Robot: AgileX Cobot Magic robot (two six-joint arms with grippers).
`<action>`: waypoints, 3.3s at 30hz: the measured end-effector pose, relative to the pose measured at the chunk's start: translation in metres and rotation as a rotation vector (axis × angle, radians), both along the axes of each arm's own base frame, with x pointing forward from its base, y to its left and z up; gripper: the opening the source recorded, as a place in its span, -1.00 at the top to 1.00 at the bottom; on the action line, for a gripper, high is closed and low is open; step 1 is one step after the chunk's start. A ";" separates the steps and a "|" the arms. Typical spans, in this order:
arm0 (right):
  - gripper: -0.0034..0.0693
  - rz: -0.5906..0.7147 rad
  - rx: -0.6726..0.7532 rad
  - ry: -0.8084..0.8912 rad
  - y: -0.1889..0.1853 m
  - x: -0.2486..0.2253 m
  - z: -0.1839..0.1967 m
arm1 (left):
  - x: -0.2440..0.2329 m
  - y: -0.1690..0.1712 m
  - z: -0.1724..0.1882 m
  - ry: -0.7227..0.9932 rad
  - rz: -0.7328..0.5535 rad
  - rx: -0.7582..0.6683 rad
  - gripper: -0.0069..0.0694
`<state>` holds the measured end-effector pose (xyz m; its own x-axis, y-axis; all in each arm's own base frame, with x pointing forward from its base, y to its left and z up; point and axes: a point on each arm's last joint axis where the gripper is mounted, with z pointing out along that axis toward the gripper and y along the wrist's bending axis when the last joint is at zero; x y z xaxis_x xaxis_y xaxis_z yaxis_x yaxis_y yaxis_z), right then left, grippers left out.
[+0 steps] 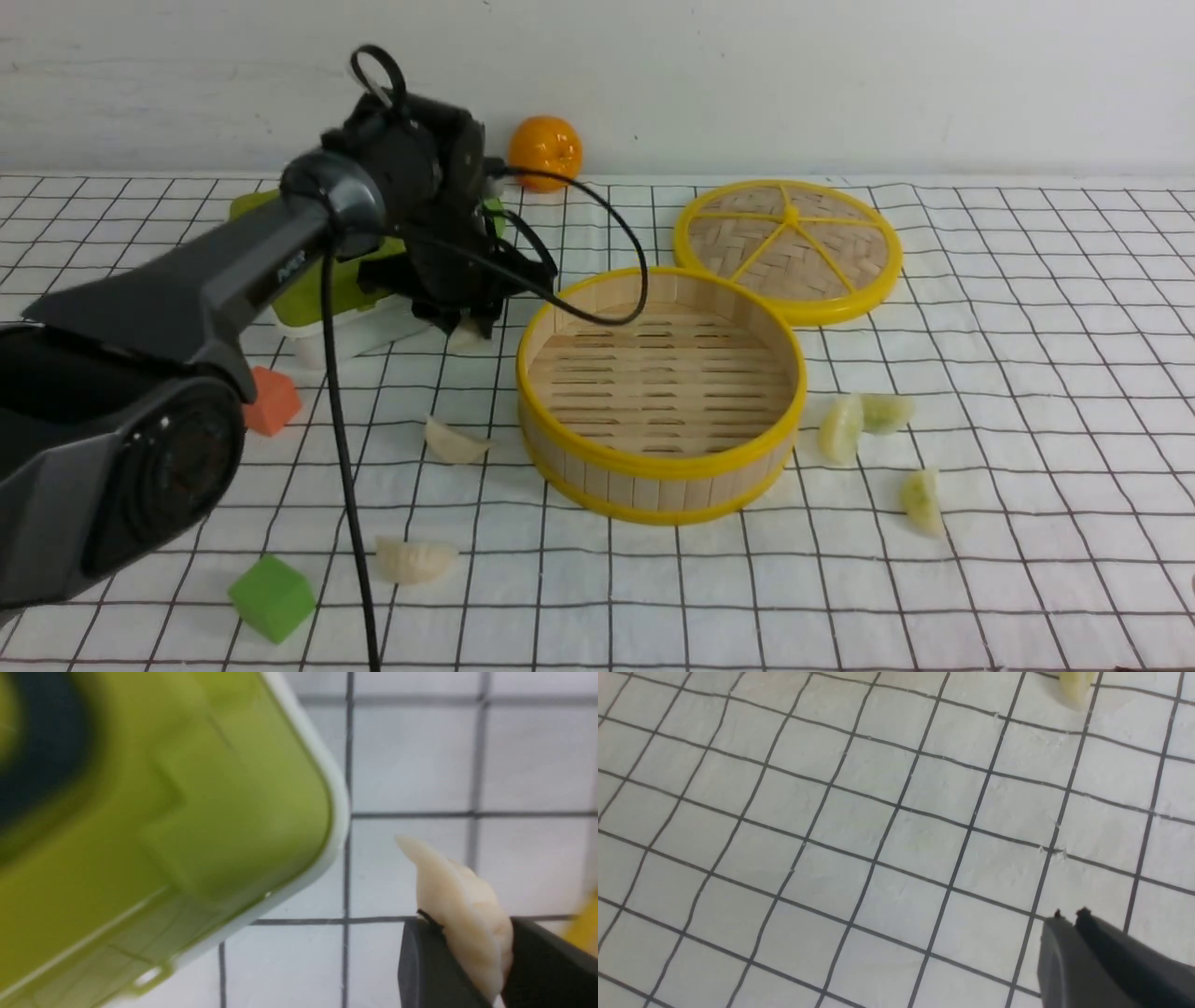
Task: Put the dumplings into the steamer on the table with the white tablecloth.
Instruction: 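Place the dumpling into the bamboo steamer basket with the left gripper, then reach for and grasp a dumpling on the table with the left gripper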
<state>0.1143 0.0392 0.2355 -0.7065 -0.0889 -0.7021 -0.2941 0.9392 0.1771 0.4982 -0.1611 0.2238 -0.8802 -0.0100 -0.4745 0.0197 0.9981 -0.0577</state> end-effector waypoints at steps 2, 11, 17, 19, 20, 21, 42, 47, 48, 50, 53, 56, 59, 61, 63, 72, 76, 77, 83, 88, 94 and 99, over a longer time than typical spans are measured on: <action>0.82 -0.002 0.000 -0.005 0.000 0.000 0.000 | -0.006 0.000 0.027 -0.044 -0.001 -0.032 0.32; 0.81 -0.006 0.000 -0.015 0.000 0.001 0.001 | -0.041 -0.056 0.062 -0.034 -0.134 -0.194 0.32; 0.81 -0.005 0.000 -0.013 0.000 0.001 0.001 | -0.034 -0.078 0.001 0.088 -0.071 -0.192 0.32; 0.81 -0.005 0.000 -0.012 0.000 0.001 0.001 | -0.030 -0.076 -0.015 0.115 -0.043 -0.179 0.32; 0.80 -0.005 0.000 -0.012 0.000 0.001 0.001 | -0.029 -0.075 -0.018 0.118 -0.040 -0.174 0.32; 0.80 -0.005 0.000 -0.012 0.000 0.001 0.001 | -0.028 -0.075 -0.020 0.120 -0.042 -0.169 0.32; 0.77 -0.006 0.007 -0.011 0.000 0.001 0.001 | -0.056 -0.003 0.103 -0.004 -0.010 -0.076 -0.29; 0.77 -0.008 0.007 -0.014 0.000 0.001 0.001 | -0.055 0.042 0.065 0.179 0.091 -0.158 -0.29; 0.76 -0.008 0.007 -0.013 0.000 0.001 0.001 | -0.058 0.046 0.050 0.239 0.107 -0.168 -0.29; 0.76 -0.011 0.007 -0.019 0.000 0.002 0.001 | -0.067 0.044 0.018 0.347 0.135 -0.197 -0.29; 0.76 -0.013 0.007 -0.024 0.000 0.002 0.001 | -0.072 0.037 0.005 0.364 0.159 -0.213 -0.29; 0.75 -0.014 0.007 -0.025 0.000 0.002 0.001 | -0.077 0.025 -0.012 0.330 0.197 -0.193 -0.29; 0.74 -0.014 0.007 -0.025 0.000 0.002 0.001 | -0.079 0.020 -0.019 0.306 0.215 -0.177 -0.29; 0.74 -0.014 0.007 -0.025 0.000 0.002 0.001 | -0.077 0.018 -0.021 0.285 0.226 -0.183 -0.29; 0.73 -0.014 0.007 -0.025 0.000 0.002 0.001 | -0.076 0.016 -0.022 0.272 0.249 -0.195 -0.29; 0.71 -0.008 0.007 -0.012 0.000 0.001 0.001 | -0.067 0.018 -0.041 0.244 0.328 -0.179 -0.25; 0.71 -0.008 0.007 -0.011 0.000 0.001 0.001 | -0.066 0.018 -0.040 0.219 0.265 -0.162 -0.11; 0.70 -0.008 0.007 -0.011 0.000 0.001 0.001 | -0.065 0.018 -0.040 0.209 0.229 -0.147 -0.01; 0.69 -0.008 0.007 -0.011 0.000 0.001 0.001 | -0.063 0.020 -0.040 0.170 0.126 -0.079 0.52; 0.68 -0.008 0.007 -0.011 0.000 0.001 0.001 | -0.060 0.023 -0.036 0.125 0.089 -0.022 0.66; 0.67 -0.008 0.007 -0.011 0.000 0.001 0.001 | -0.061 0.025 -0.019 0.074 0.077 -0.015 0.23; 0.67 -0.009 0.011 -0.011 0.000 0.001 0.001 | -0.069 0.027 -0.009 0.116 0.108 -0.022 -0.18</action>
